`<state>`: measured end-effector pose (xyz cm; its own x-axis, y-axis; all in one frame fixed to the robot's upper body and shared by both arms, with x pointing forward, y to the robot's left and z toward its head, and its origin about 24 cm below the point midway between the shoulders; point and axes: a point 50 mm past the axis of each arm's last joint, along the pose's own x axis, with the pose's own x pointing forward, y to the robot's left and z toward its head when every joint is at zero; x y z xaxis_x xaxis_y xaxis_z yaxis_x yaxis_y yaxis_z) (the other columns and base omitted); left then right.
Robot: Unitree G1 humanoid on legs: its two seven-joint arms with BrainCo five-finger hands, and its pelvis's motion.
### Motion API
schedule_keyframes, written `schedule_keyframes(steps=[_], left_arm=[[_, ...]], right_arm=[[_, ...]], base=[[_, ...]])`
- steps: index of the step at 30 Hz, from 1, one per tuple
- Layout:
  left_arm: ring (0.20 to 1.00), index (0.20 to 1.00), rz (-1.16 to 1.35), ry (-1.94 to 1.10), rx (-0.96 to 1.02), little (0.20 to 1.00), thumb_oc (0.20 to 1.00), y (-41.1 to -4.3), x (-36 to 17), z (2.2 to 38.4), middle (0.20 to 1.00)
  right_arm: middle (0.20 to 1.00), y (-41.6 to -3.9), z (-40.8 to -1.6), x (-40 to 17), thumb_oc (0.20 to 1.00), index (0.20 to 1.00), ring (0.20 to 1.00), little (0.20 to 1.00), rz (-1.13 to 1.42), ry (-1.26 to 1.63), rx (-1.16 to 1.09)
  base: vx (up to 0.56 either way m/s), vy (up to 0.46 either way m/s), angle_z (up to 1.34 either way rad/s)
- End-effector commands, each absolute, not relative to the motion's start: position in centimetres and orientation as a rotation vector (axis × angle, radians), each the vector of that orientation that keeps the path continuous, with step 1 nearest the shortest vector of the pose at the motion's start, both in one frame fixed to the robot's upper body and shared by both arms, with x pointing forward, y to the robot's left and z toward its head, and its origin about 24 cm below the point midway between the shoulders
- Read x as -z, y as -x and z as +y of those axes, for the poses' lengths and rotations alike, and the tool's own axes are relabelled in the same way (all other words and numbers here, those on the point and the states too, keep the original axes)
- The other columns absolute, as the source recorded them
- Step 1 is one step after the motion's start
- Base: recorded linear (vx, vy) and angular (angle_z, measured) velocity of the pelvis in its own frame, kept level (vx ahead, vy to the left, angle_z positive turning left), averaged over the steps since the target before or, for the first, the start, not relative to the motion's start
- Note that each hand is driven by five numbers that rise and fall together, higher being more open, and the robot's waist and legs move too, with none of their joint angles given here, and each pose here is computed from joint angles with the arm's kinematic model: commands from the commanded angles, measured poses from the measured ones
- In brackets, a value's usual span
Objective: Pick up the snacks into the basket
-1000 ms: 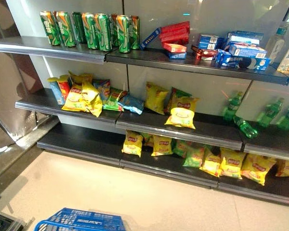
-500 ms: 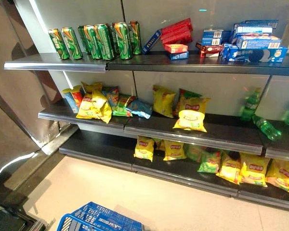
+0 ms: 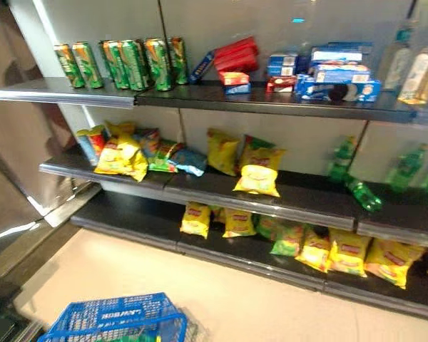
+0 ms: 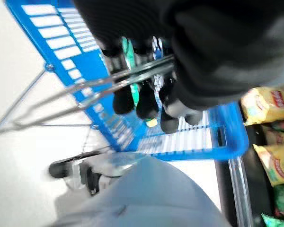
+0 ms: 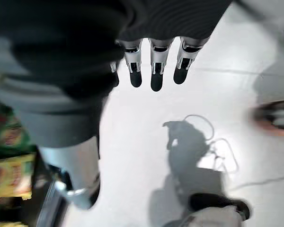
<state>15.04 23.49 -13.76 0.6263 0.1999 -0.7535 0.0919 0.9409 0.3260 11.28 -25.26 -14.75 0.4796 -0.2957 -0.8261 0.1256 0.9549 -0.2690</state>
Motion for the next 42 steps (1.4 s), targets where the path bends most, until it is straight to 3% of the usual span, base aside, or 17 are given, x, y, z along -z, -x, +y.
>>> schedule_keyframes(steps=[1, 7, 10, 21, 35, 42], left_arm=[[0.200, 0.200, 0.931, -0.475, 0.001, 0.200, 0.200, -13.1, 13.9, 24.8, 0.200], [0.200, 0.200, 0.976, -0.515, 0.095, 0.200, 0.200, -12.5, 14.5, 24.1, 0.200], [0.200, 0.200, 1.007, -0.465, 0.046, 0.200, 0.200, -11.5, 14.7, 24.4, 0.200], [0.200, 0.200, 0.955, -0.502, 0.084, 0.200, 0.200, -12.6, 14.0, 24.8, 0.200], [0.200, 0.200, 0.961, -0.519, 0.073, 0.200, 0.200, -13.0, 14.1, 24.8, 0.200], [0.200, 0.200, 0.911, -0.498, 0.085, 0.200, 0.200, -14.4, 13.7, 23.9, 0.200]], right_arm=[[1.000, -13.8, -27.2, 12.9, 1.000, 1.000, 1.000, 1.000, 0.910, 0.244, 0.278], [1.000, -14.0, -27.4, 12.9, 1.000, 1.000, 1.000, 1.000, 0.926, 0.270, 0.264], [1.000, -14.2, -26.4, 13.2, 1.000, 1.000, 1.000, 1.000, 0.926, 0.218, 0.255], [1.000, -15.0, -26.0, 12.8, 1.000, 1.000, 1.000, 1.000, 0.880, 0.205, 0.249], [1.000, -13.4, -27.4, 13.2, 1.000, 1.000, 1.000, 1.000, 0.942, 0.222, 0.299], [1.000, -14.4, -27.8, 12.5, 1.000, 1.000, 1.000, 1.000, 0.899, 0.288, 0.233]], base=[[0.32, 0.156, -0.38], [0.23, 0.169, -0.43], [0.29, 0.220, 0.09], [0.14, 0.162, -0.04], [0.22, -0.153, 0.39], [0.12, -0.189, 0.32]])
